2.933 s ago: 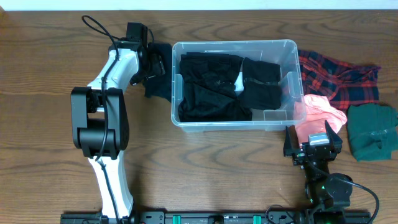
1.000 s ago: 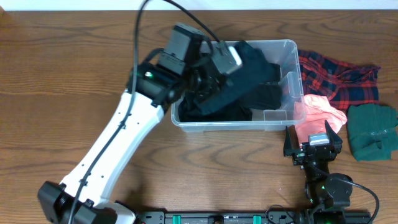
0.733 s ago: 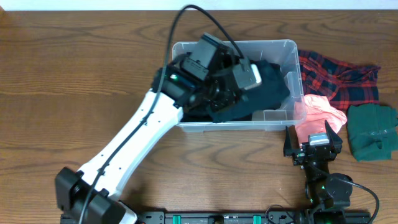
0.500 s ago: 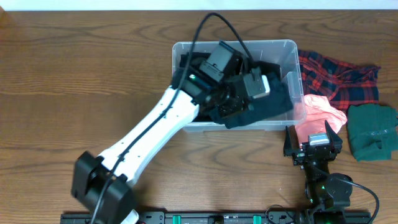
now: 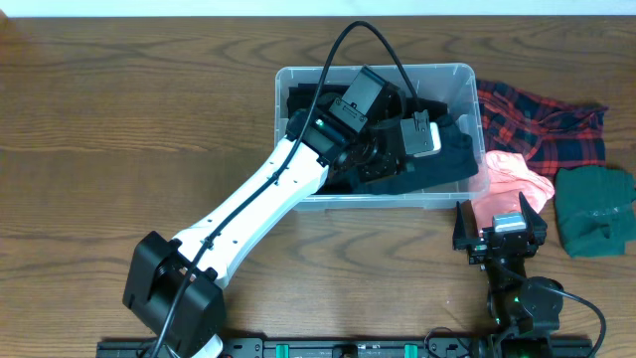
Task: Pack container
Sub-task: 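Carry the black item over the bin and lower it inside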
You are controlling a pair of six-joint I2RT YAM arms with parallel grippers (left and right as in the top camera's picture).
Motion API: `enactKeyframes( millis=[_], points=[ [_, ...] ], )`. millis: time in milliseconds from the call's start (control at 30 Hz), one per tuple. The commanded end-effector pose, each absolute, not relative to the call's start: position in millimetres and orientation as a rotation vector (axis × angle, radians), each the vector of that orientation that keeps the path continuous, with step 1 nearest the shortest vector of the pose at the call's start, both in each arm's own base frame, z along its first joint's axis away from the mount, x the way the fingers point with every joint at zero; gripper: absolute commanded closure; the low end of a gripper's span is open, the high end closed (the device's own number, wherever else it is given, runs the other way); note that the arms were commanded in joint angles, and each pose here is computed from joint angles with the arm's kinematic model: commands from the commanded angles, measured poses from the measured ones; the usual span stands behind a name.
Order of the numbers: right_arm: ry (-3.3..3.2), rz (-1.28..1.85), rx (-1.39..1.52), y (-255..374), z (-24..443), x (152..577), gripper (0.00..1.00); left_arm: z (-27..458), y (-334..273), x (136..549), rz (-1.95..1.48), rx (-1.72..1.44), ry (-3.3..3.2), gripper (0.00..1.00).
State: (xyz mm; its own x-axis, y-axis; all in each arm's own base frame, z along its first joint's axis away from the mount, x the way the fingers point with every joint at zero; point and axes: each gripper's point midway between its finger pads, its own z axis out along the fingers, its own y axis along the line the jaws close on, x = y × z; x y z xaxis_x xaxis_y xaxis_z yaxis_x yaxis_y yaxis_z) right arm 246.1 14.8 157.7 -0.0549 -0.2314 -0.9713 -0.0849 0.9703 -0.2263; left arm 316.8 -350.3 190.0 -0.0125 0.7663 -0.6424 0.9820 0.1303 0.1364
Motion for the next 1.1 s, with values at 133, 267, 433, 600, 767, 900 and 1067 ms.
enactKeyframes(
  millis=[133,267,433,600,767,900,1067],
  points=[
    [1.631,-0.133,-0.248,14,156,246,0.01,177,-359,316,-0.509,1.715,1.827,0.94],
    [1.631,-0.133,-0.248,14,156,246,0.01,163,-361,315,-0.516,1.734,1.850,0.94],
    [1.631,-0.133,-0.249,14,156,246,0.01,150,-366,311,-0.526,1.761,1.865,0.94],
    [1.631,-0.133,-0.249,14,156,246,0.01,137,-369,309,-0.534,1.782,1.884,0.94],
    [1.631,-0.133,-0.248,14,156,246,0.01,121,-374,305,-0.542,1.810,1.901,0.93],
    [1.631,-0.133,-0.249,14,156,246,0.01,115,-378,306,-0.544,1.815,1.900,0.93],
    [1.631,-0.133,-0.248,14,156,246,0.01,117,-381,310,-0.541,1.804,1.880,0.93]
  ],
)
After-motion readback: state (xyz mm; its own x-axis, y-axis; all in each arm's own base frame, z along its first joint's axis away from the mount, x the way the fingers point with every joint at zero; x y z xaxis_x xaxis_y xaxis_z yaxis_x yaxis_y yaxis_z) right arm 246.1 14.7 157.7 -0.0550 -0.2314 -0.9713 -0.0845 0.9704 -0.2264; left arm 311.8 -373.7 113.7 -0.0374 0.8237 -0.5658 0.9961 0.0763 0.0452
